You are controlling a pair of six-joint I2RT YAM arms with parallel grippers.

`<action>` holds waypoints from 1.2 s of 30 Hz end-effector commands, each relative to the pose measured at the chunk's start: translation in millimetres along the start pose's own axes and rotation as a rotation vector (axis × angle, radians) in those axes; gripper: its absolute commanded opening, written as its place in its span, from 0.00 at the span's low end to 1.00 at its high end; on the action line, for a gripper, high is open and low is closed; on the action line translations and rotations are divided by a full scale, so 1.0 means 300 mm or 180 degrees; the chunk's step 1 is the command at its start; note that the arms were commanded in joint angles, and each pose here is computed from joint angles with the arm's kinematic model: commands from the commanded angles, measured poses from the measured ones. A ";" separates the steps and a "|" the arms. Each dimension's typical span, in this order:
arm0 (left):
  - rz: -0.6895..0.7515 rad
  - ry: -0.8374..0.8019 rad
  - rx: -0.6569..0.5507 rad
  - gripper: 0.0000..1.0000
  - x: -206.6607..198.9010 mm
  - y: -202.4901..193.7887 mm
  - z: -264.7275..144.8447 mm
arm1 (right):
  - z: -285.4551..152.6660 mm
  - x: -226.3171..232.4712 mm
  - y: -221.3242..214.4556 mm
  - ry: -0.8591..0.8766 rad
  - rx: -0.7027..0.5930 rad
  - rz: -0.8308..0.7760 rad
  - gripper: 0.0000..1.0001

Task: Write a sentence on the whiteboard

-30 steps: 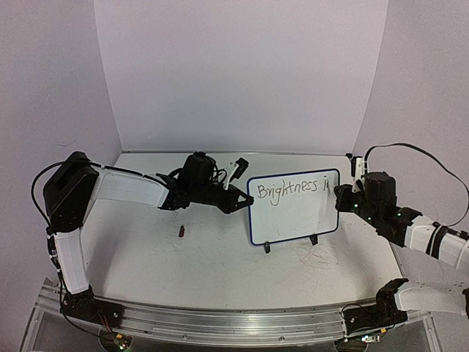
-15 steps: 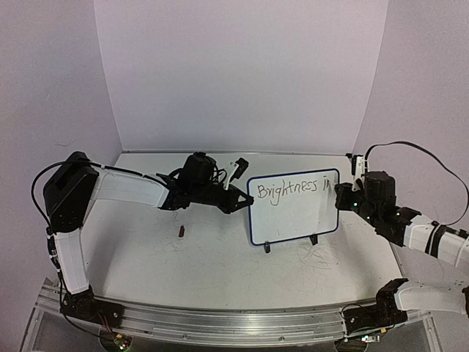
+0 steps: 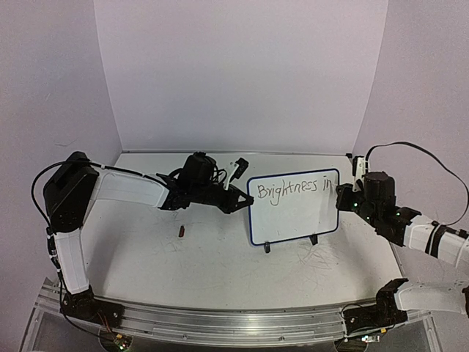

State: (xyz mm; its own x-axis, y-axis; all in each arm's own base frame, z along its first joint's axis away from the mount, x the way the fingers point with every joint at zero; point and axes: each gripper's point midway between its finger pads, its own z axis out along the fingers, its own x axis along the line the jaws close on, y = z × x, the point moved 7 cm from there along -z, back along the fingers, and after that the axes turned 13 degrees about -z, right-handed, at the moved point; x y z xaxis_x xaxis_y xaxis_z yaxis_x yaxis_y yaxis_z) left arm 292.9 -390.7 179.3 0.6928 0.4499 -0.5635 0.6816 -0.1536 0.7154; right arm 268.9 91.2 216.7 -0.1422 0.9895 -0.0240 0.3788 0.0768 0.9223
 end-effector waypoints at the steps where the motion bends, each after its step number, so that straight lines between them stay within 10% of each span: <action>1: 0.0057 0.0568 0.0252 0.00 0.091 -0.068 -0.006 | -0.008 -0.004 -0.013 0.0002 0.0117 0.0029 0.00; 12: 0.0051 0.0574 0.0253 0.00 0.090 -0.070 -0.011 | -0.015 0.000 -0.029 0.0058 0.0205 0.0028 0.00; 19: 0.0039 0.0591 0.0256 0.00 0.093 -0.074 -0.010 | -0.167 0.014 0.102 0.0505 -0.0532 -0.0137 0.00; 28: 0.0046 0.0586 0.0270 0.00 0.095 -0.077 -0.005 | -0.170 0.214 -0.008 0.1632 -0.0254 -0.0461 0.00; 36: 0.0000 0.0616 0.0250 0.00 0.093 -0.076 -0.001 | -0.136 0.407 -0.066 0.1452 0.0048 -0.0765 0.00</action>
State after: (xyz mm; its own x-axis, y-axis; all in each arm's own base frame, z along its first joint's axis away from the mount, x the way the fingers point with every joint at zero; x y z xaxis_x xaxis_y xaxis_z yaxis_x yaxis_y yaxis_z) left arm 292.2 -391.0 179.8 0.6936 0.4506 -0.5621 0.6807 -0.1545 0.7161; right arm 199.0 181.8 201.8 -0.6632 0.7484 -0.0062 0.3277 0.2978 0.8966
